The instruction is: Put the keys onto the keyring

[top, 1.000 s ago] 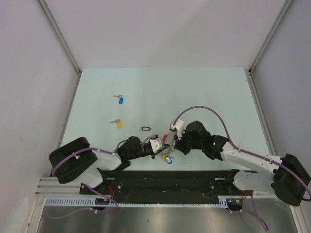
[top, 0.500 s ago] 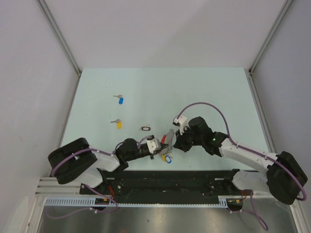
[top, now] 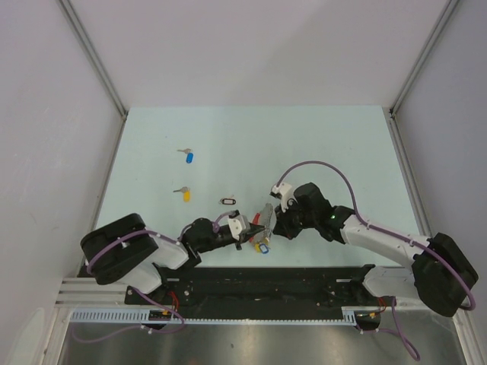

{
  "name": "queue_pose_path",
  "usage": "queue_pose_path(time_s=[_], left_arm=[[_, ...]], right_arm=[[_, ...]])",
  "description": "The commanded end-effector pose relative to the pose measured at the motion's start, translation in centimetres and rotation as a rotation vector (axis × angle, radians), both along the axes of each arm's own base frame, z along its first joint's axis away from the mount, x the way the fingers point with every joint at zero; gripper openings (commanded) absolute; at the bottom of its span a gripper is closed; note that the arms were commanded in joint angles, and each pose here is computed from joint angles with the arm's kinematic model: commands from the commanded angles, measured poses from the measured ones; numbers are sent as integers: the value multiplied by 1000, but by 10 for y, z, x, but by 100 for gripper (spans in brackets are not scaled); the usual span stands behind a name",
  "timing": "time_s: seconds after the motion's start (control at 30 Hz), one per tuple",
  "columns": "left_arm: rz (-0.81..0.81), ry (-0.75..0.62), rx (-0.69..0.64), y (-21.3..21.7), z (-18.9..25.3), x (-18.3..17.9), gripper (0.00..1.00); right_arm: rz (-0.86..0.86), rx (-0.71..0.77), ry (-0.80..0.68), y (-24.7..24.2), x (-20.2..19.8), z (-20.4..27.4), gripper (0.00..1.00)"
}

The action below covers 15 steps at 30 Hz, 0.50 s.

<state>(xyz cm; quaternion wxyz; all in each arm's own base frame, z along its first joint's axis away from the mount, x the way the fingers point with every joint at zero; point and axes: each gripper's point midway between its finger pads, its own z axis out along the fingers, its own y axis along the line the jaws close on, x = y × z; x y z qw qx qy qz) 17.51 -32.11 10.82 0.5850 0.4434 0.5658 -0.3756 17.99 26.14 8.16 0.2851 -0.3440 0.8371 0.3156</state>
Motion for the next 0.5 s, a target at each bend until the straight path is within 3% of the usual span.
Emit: queue_pose_path(time_s=[0.0, 0.07, 0.47], left_arm=[[57, 50, 4, 1, -8, 10, 0], [65, 116, 90, 1, -34, 11, 0], [82, 290, 317, -12, -78, 16, 0]], right_arm=[[-58, 6, -76, -6, 12, 20, 0], [-94, -10, -93, -13, 14, 24, 0], [-295, -86, -177, -56, 23, 42, 0]])
